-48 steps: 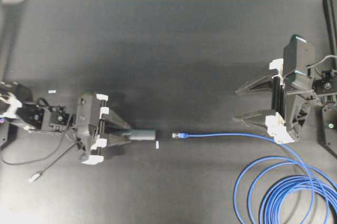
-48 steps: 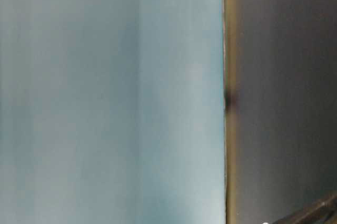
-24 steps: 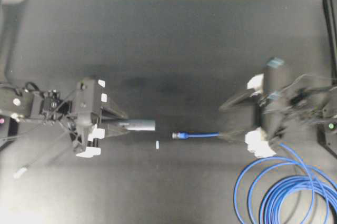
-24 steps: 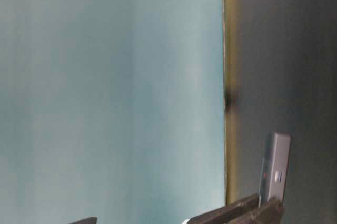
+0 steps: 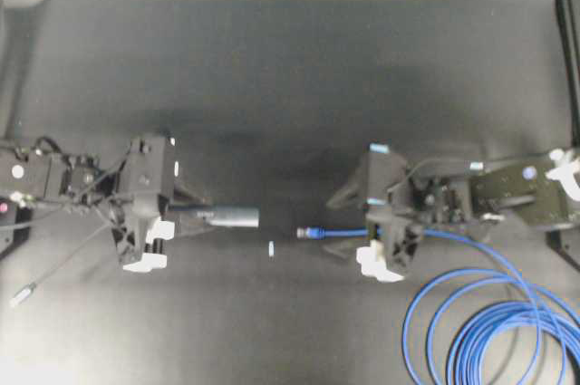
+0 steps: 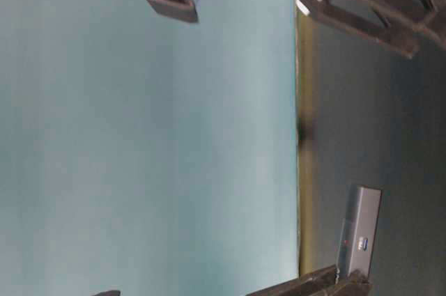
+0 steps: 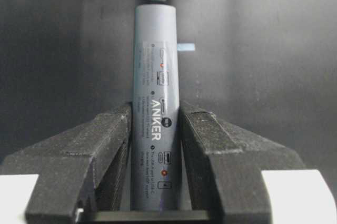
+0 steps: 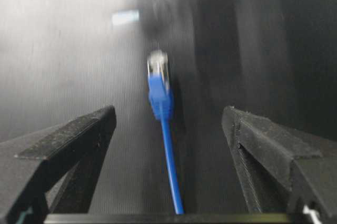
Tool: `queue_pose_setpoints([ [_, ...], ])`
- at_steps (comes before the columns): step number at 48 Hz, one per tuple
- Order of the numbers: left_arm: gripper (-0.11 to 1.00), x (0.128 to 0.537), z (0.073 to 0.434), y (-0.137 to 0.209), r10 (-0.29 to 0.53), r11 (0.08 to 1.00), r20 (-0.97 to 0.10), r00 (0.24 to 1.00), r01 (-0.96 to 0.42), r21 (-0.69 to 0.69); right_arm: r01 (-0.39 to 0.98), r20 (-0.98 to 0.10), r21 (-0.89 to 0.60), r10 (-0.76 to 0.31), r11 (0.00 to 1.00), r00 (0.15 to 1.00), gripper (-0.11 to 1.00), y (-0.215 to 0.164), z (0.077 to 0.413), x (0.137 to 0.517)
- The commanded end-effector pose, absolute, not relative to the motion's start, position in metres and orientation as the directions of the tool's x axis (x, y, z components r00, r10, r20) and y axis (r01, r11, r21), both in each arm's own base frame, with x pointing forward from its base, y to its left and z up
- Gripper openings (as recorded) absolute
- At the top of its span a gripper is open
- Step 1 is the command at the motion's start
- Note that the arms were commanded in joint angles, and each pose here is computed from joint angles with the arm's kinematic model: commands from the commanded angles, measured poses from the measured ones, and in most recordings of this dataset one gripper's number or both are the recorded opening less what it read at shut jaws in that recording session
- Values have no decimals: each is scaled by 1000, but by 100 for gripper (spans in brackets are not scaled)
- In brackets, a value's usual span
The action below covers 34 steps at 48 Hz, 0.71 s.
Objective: Insert the LAN cable into the hub.
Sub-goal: 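Grasp the blue cable behind the plug with the right gripper and lift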
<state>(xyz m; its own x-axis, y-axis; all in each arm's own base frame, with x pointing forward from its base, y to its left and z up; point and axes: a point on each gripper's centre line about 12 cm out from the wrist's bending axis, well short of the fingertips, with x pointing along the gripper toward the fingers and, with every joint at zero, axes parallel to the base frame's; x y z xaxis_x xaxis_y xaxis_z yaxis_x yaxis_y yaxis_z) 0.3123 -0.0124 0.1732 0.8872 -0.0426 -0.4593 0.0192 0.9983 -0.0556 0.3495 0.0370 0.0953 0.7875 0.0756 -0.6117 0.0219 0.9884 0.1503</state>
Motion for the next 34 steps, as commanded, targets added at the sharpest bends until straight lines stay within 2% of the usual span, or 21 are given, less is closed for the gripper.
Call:
queue_pose_setpoints([
  [1, 28, 311, 182, -10, -36, 998, -425, 904, 14, -56, 12, -601, 146, 79, 989, 796, 78, 39, 93, 356],
  [27, 28, 308, 180, -6, -27, 998, -429, 903, 2, -58, 1, -626, 136, 85, 991, 775, 71, 44, 69, 362],
  [31, 28, 308, 180, -6, -26, 998, -428, 904, 1, -58, -3, -630, 133, 87, 991, 772, 65, 45, 67, 362],
  [34, 28, 308, 180, -7, -28, 998, -428, 903, 2, -60, -6, -633, 130, 88, 991, 769, 55, 45, 66, 362],
])
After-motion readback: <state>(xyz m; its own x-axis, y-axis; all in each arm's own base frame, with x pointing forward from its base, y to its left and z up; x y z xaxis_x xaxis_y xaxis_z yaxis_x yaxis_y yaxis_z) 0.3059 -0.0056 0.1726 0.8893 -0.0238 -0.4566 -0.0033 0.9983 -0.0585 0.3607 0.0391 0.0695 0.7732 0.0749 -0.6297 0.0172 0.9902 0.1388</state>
